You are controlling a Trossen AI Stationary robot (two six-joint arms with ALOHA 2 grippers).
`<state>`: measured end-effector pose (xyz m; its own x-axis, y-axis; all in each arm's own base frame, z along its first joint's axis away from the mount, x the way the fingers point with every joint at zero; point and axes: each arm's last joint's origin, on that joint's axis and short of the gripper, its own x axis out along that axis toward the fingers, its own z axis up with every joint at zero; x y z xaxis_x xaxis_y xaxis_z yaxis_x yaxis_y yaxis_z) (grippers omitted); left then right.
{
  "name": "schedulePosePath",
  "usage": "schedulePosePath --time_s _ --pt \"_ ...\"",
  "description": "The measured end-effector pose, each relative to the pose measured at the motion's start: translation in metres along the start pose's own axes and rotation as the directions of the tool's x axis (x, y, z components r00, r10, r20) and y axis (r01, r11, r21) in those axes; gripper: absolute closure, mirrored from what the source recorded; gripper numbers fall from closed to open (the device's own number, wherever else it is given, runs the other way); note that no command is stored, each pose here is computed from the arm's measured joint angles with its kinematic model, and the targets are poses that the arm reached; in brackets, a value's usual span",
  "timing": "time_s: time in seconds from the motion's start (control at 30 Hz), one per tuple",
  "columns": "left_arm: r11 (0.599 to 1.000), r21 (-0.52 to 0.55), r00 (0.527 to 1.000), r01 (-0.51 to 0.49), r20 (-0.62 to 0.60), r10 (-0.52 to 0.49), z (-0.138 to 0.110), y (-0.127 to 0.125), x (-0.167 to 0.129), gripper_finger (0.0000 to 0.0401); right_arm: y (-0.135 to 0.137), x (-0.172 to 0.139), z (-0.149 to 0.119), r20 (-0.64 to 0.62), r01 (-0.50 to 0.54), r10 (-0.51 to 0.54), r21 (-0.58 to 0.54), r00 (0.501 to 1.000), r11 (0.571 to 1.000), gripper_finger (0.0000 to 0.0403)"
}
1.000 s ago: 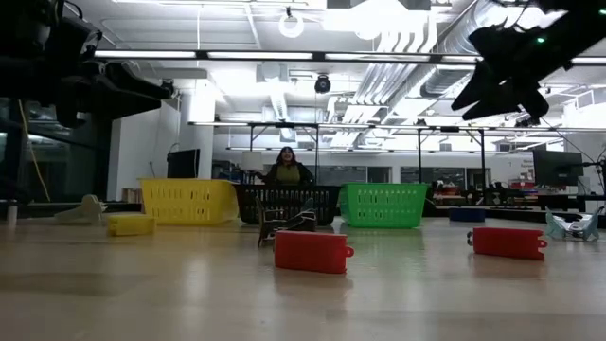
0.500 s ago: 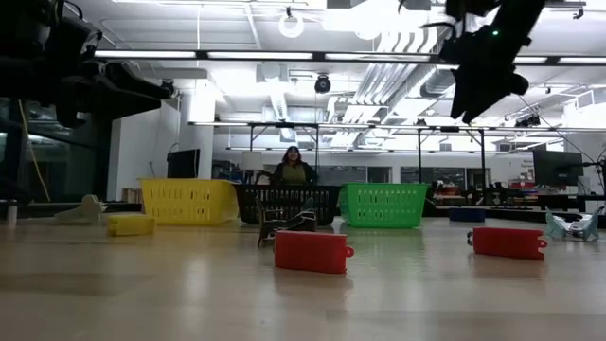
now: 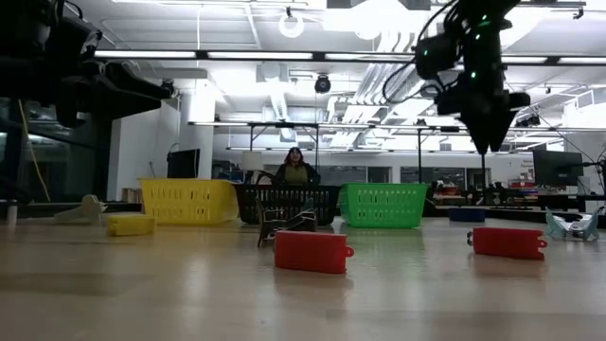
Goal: Pick and place Stapler, Stapler remover, tape
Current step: Put the top blue tape into the green bin
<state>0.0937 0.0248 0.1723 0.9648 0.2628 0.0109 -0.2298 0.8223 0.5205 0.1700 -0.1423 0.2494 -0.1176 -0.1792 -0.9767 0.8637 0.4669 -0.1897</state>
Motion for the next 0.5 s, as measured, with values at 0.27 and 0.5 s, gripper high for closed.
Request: schedulePosePath --time_s 0.27,0.5 --pt "1.0 0.0 1.0 0.0 0.0 0.0 0.0 0.0 0.0 0.0119 0.013 0.03 0.02 -0.082 -0.011 0.004 -0.093 0.997 0.996 0.0238" --pt "1.0 0.0 1.0 0.0 0.0 0.0 0.0 0.0 0.0 0.0119 0.023 0.051 0.034 -0.073 -0.001 -0.013 -0.192 0.997 0.981 0.0238"
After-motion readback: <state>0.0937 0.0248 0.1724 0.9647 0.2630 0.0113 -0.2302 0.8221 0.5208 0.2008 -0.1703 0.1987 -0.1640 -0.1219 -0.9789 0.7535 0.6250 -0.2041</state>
